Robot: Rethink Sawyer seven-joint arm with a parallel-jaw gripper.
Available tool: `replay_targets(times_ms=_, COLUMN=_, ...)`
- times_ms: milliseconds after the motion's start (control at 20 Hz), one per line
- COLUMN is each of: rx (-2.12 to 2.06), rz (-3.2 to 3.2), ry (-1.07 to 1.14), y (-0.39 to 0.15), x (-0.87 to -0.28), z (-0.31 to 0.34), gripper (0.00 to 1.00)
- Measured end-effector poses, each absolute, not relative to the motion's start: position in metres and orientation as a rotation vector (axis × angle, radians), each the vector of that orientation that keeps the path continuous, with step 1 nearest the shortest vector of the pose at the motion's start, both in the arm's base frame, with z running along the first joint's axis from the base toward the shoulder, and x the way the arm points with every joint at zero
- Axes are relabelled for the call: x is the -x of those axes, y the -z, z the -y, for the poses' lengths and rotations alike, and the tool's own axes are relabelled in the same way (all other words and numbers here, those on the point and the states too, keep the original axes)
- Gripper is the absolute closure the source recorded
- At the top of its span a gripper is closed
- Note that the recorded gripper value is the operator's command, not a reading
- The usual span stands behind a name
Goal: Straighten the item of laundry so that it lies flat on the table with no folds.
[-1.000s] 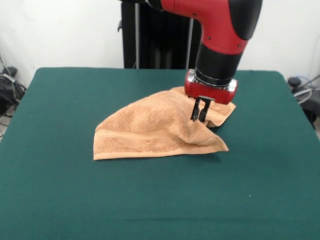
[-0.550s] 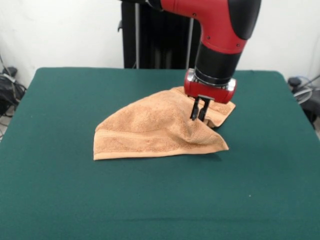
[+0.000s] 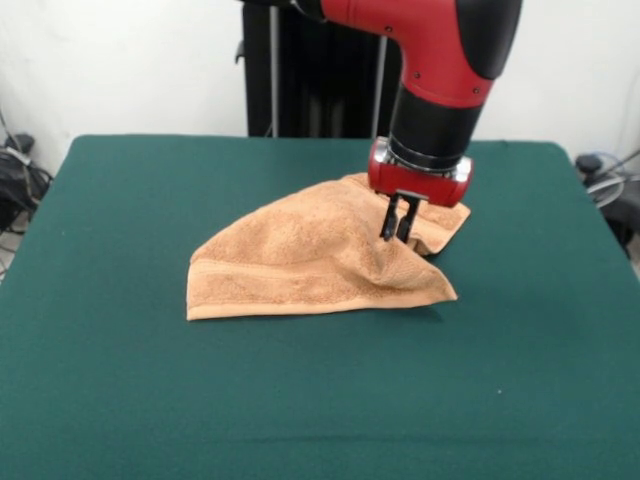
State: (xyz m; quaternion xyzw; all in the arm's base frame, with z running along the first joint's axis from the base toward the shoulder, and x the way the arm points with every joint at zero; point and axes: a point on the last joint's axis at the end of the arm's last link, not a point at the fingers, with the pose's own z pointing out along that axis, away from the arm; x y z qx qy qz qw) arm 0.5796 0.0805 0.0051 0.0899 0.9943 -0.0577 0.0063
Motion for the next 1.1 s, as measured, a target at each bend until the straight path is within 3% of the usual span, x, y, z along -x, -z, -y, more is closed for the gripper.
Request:
replay_targets(times_ms=450, rx=-0.281, rz=-3.112, ry=0.181, y=-0.0049, x=-0.5795, z=-0.0805, gripper=1.00)
replay_targets(times_ms=500, rx=-0.282, rz=-3.112, ry=0.181, y=-0.0049, x=-0.5794, z=-0.0804, gripper=0.00)
replay_targets(times_ms=1100, rx=-0.275, rz=-3.113, ry=0.181, y=-0.0047, x=-0.5784, z=-0.0829, gripper=0.00)
